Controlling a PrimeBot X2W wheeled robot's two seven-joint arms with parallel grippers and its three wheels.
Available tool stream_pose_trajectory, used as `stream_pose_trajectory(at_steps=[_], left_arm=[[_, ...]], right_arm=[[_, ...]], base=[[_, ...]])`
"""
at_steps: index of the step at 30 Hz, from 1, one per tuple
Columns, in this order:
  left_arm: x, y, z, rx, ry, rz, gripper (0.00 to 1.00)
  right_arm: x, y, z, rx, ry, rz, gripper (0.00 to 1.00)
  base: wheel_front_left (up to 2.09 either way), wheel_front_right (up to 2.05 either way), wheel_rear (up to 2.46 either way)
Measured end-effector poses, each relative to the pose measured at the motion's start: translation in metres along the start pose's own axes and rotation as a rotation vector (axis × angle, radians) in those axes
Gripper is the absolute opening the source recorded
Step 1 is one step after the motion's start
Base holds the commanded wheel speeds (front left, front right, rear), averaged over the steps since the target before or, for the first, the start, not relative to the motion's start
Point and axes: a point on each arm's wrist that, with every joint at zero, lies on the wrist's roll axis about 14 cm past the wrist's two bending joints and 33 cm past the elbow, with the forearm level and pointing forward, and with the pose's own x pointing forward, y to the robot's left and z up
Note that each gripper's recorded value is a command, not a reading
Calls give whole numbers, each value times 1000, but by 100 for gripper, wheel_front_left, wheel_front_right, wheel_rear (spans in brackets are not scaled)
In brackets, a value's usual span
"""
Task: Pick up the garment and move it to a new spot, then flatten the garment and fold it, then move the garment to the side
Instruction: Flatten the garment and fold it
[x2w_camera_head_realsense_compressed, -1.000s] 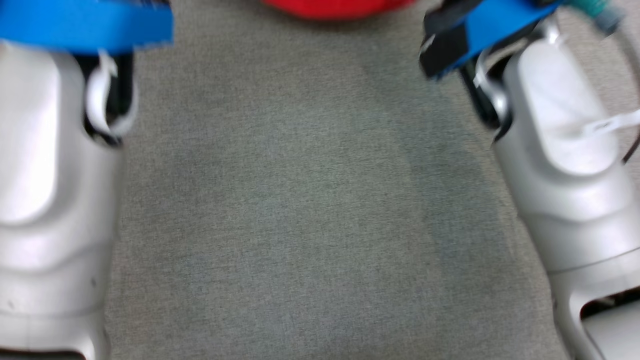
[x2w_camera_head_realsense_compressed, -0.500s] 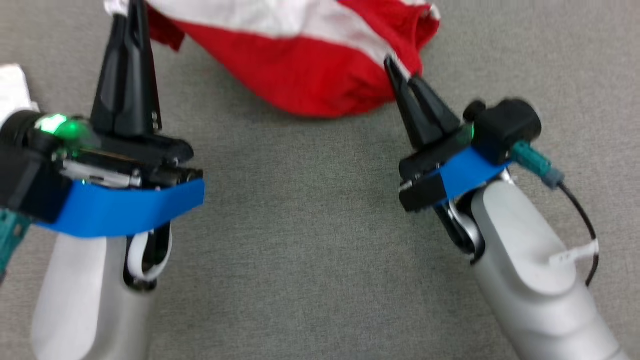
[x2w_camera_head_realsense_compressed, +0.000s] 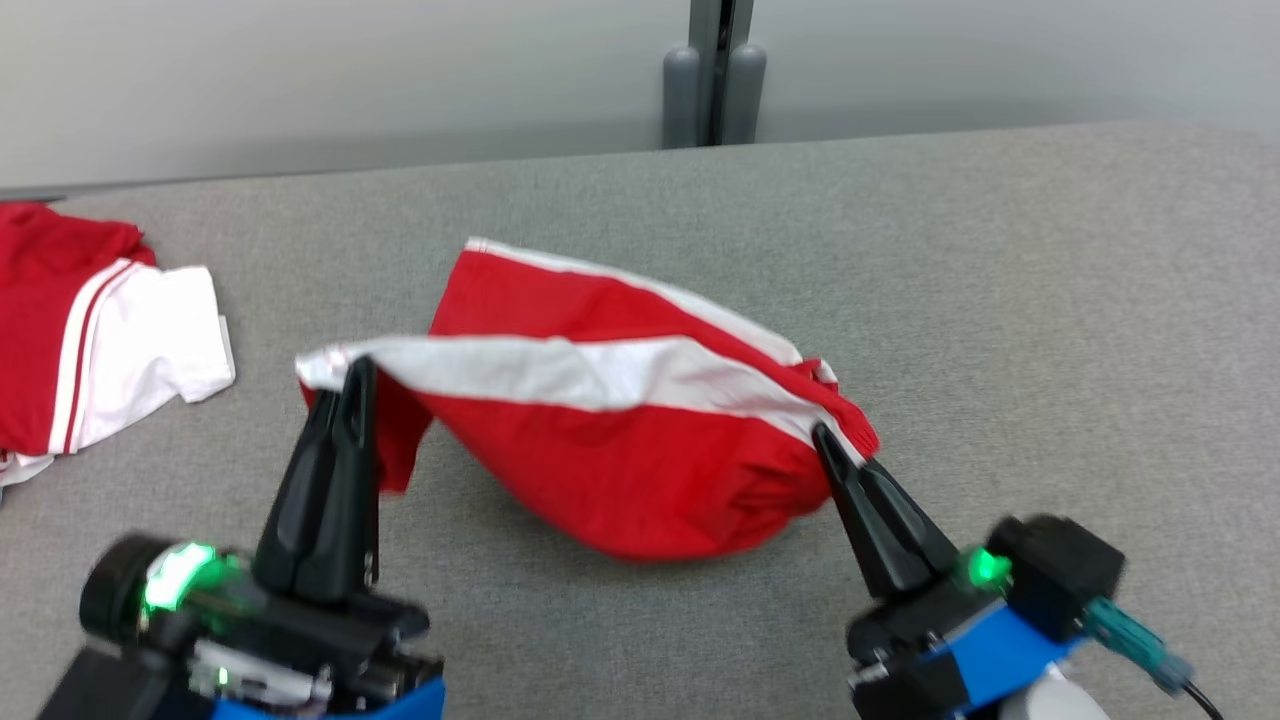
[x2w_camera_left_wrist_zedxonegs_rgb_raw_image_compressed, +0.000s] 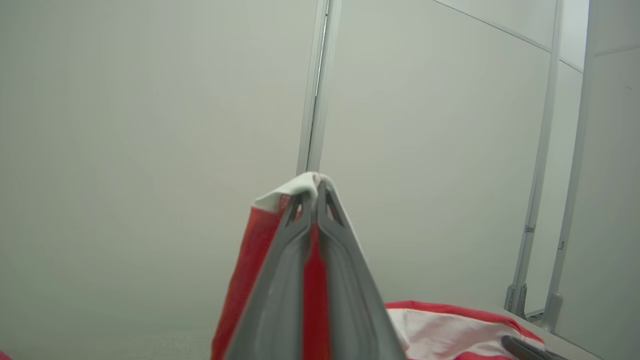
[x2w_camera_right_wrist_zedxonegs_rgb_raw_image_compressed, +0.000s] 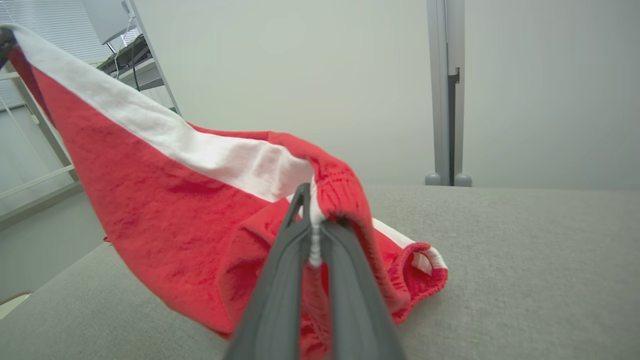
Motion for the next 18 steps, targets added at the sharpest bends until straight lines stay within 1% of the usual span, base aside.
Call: stream_pose_trajectory(at_steps=[4,7,8,9,13,18], left_arm=[[-25,-6,-3,-12,50,17,0],[-34,-5,-12,-56,85,42,0],[-36,-3,-19,-61,109,44,0],[-37,-1,-26,-69,128,48,0],[-33,10,-61,-94,217,51,0],[-10,31,-106,-75,309,24,0]], right_arm=[[-33,-9,5,-10,37,-67,0],[-46,-8,-2,47,79,-103,0],[-47,-9,-7,45,97,-109,0],[-48,-12,-9,35,111,-115,0],[-49,-27,-34,82,178,-173,0],[-25,-51,-51,70,214,-203,0]], base=[[0,0,0],[0,0,0],[0,0,0],[0,0,0],[0,0,0],[0,0,0]])
